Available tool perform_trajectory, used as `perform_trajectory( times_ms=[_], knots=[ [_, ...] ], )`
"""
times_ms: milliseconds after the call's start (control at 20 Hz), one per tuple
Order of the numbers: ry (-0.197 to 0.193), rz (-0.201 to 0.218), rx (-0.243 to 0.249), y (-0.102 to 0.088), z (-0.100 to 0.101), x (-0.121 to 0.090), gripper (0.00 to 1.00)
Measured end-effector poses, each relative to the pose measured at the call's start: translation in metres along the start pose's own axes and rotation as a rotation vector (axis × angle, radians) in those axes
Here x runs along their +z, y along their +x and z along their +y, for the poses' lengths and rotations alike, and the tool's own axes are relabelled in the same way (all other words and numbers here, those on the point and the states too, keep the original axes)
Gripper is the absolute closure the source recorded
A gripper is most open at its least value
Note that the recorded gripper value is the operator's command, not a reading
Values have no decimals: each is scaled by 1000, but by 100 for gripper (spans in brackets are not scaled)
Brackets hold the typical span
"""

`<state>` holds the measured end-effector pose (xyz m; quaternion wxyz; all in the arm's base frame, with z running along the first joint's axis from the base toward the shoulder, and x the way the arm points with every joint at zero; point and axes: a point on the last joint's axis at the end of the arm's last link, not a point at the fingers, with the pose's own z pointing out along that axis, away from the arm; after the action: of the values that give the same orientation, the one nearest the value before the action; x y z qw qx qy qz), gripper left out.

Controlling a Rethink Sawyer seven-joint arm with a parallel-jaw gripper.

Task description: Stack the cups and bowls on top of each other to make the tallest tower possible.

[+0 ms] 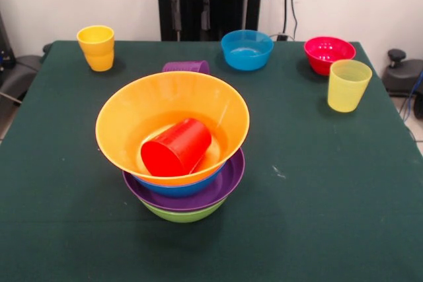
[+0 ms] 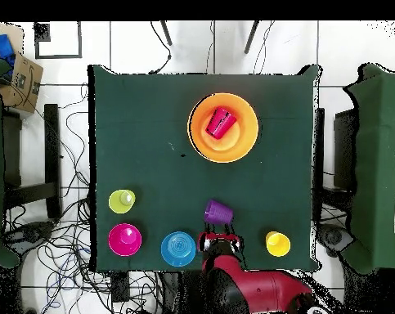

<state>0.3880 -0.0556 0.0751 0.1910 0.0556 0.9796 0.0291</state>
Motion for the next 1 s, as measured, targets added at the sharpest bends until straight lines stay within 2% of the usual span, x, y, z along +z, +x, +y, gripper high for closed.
perform_trajectory(
  times_ms=[350, 750, 1000],
  knots=[
    [-5, -6, -10, -21, 0, -16, 0],
    [-11, -14, 48, -54, -1, -38, 0],
    [-8, -16, 47, -74, 2, -48, 0]
  ],
)
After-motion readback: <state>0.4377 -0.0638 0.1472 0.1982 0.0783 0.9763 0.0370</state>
